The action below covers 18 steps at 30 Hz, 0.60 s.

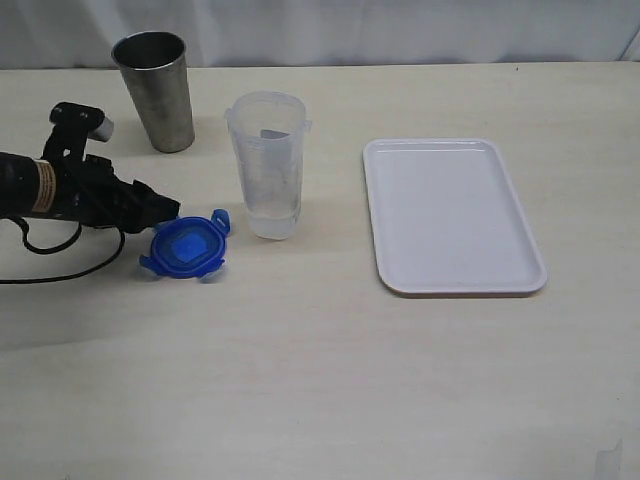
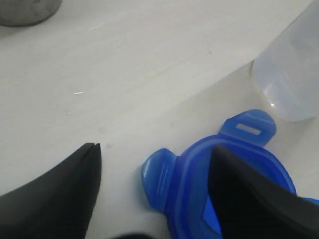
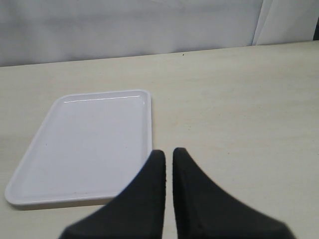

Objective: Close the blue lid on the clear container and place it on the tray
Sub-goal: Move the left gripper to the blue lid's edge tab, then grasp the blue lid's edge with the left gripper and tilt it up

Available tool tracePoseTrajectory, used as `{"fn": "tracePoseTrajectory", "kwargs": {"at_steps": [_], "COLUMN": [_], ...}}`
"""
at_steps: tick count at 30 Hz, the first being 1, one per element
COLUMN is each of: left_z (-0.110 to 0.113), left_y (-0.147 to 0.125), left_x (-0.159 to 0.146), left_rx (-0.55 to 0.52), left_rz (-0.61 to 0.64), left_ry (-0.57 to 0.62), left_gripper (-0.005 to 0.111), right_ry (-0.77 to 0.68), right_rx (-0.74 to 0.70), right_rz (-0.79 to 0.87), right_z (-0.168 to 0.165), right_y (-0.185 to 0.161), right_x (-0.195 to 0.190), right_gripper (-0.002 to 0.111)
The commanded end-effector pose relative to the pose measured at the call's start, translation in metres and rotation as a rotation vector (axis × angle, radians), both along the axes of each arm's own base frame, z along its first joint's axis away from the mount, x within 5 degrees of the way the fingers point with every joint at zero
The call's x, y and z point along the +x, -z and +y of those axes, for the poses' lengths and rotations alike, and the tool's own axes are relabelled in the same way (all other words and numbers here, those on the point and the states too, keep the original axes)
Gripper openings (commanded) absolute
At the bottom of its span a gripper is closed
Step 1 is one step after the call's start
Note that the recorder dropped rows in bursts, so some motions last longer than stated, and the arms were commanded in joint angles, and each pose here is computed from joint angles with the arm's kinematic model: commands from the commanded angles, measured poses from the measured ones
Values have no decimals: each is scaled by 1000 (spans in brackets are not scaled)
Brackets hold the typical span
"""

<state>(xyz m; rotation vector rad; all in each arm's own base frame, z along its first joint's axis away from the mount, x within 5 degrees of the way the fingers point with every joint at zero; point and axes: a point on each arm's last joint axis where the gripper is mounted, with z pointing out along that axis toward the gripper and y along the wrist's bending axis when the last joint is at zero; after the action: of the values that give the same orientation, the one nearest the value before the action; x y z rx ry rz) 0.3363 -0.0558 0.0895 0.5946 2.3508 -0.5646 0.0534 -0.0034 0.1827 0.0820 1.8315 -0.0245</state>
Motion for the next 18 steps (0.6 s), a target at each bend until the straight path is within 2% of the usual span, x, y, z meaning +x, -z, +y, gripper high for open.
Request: {"fn": "tracePoseTrajectory", "kwargs": {"at_steps": [1, 6, 11, 15, 18], "left_z": [-3, -6, -6, -6, -9], "left_y": [6, 5, 5, 5, 4], "left_x": [-2, -3, -3, -4, -7], "left_rx": [-30, -52, -50, -54, -64], "left_rz": [22, 18, 18, 24, 27], "left_ry": [34, 61, 65, 68, 124], "left_gripper": [59, 58, 44, 43, 43], "right_ry": [8, 8, 8, 8, 8], "right_rx": [2, 2, 2, 2, 2], "right_rz": [-3, -3, -3, -3, -3], "right_z": [0, 0, 0, 0, 0], "right_y": [1, 1, 1, 1, 1], "right_x": [0, 0, 0, 0, 0], "right_gripper": [5, 5, 5, 5, 5]}}
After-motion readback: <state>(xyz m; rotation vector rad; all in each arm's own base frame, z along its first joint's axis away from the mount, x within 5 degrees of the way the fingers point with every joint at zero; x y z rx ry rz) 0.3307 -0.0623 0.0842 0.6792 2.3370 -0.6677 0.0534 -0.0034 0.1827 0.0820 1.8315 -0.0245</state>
